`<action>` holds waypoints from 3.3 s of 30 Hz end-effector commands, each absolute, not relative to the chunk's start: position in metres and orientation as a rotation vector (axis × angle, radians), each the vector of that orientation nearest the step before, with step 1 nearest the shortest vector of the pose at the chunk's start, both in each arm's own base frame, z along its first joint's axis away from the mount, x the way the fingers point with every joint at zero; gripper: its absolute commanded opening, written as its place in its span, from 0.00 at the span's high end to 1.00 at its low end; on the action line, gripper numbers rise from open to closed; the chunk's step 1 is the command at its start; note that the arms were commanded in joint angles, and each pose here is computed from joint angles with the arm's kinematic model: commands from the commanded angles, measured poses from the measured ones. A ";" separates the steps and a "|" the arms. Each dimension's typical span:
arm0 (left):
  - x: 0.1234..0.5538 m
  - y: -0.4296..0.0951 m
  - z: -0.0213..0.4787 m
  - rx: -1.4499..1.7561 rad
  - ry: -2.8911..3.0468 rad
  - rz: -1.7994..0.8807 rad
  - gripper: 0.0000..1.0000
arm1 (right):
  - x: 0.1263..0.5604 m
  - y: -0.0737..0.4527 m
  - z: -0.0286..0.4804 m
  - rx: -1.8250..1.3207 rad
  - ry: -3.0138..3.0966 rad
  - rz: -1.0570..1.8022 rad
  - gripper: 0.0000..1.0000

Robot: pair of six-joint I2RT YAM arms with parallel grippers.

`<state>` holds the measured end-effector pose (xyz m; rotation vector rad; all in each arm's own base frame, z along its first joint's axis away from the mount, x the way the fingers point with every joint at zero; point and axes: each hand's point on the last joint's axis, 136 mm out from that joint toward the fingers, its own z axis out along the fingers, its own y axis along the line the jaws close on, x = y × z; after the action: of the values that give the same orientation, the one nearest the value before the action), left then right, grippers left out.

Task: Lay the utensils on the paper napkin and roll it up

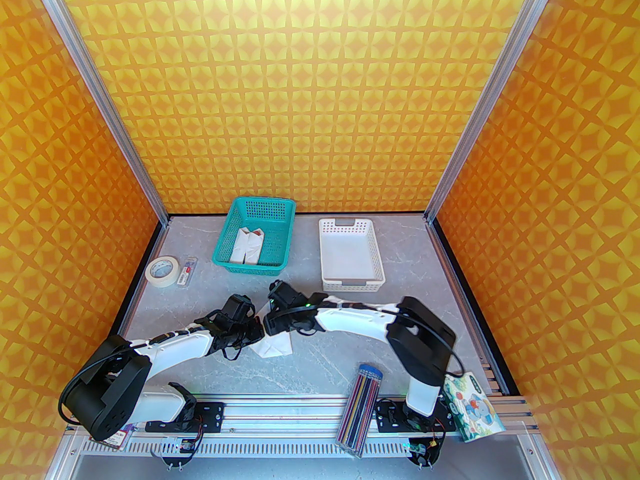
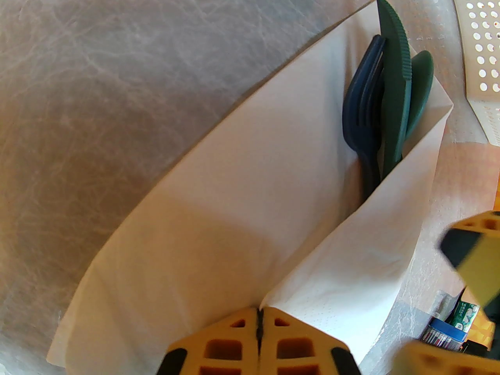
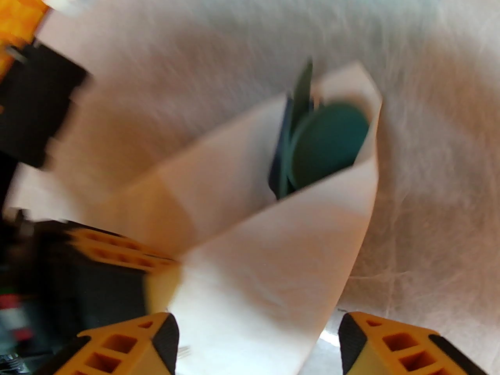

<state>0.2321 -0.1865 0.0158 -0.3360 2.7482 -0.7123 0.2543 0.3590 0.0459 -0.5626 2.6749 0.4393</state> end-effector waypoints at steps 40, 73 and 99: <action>0.204 -0.160 -0.014 -0.403 2.857 -0.543 1.00 | 0.262 0.294 0.012 -0.523 2.750 -0.005 0.34; 0.208 -0.163 -0.011 -0.387 2.852 -0.550 1.00 | 0.287 0.349 0.025 -0.583 2.687 0.219 0.29; 0.204 -0.161 -0.015 -0.405 2.858 -0.547 1.00 | 0.290 0.337 0.046 -0.541 2.675 0.356 0.35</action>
<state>0.2323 -0.1895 0.0156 -0.3392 2.7236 -0.7361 0.2897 0.3380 0.0288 -0.5319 2.7027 0.2914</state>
